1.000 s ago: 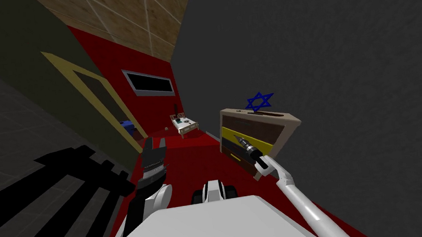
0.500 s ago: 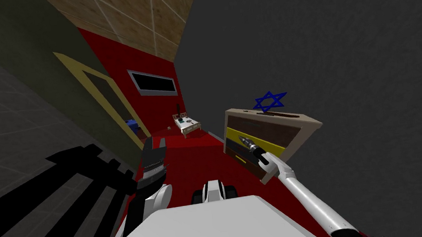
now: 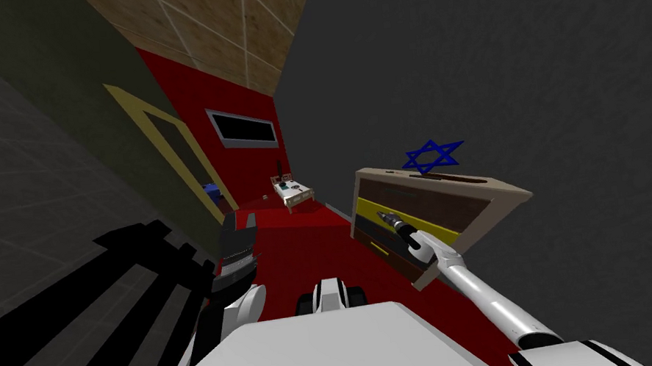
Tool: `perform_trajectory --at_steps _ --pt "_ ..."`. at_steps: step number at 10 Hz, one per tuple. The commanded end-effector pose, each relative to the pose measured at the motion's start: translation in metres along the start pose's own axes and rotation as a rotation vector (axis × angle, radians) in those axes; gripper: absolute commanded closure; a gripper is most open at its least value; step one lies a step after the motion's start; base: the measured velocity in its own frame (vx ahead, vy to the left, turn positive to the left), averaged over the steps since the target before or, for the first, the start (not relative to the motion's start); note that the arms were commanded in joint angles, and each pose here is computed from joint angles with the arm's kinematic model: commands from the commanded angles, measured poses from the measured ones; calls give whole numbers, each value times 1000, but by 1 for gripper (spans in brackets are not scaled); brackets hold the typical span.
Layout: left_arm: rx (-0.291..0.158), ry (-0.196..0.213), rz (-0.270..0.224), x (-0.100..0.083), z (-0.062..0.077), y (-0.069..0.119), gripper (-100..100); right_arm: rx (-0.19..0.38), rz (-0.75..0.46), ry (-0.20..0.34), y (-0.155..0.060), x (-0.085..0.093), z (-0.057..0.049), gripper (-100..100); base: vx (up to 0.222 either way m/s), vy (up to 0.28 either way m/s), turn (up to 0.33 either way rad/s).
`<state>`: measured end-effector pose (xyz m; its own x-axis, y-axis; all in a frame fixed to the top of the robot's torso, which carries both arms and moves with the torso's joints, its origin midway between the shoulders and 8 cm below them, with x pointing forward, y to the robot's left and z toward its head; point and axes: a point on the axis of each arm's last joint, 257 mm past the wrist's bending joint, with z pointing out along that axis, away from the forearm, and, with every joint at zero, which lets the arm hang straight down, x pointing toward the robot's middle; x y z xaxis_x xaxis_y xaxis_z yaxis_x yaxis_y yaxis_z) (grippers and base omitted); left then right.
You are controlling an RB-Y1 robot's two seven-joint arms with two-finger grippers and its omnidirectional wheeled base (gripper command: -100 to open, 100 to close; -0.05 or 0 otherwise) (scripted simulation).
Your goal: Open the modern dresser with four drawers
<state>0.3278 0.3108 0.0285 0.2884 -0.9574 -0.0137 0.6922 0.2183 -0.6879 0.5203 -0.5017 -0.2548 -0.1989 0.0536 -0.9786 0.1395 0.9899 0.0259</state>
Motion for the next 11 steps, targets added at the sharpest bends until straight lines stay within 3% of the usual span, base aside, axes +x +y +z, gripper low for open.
perform_trajectory --at_steps 1,2,3,4,5,6,7,8,10,11 --pt "0 0 0 0 0 0 0 55 -84 23 -35 0 2 -100 3 57 60" --pt "0 0 0 0 0 0 0 64 -83 33 -40 5 1 -100 13 63 30" --pt "0 0 0 0 0 0 0 102 -154 40 -62 -5 2 -100 30 82 60" --pt "0 0 0 0 0 0 0 116 -153 54 -70 2 1 -100 26 81 23" --pt "0 0 0 0 0 0 0 161 -222 68 -96 -6 0 -100 18 94 42" --pt "0 0 0 0 0 0 0 167 -221 75 -100 -3 -2 -100 22 77 28" --pt "0 0 0 0 0 0 0 218 -288 94 -129 -10 -5 -100 35 84 66" --pt "0 0 0 0 0 0 0 219 -287 95 -130 -9 -5 -100 23 72 23" --pt "0 0 0 0 0 0 0 316 -404 133 -184 -24 -16 -100 34 101 71" --pt "0 0 0 0 0 0 0 322 -411 134 -188 -27 -18 -100 33 89 21"
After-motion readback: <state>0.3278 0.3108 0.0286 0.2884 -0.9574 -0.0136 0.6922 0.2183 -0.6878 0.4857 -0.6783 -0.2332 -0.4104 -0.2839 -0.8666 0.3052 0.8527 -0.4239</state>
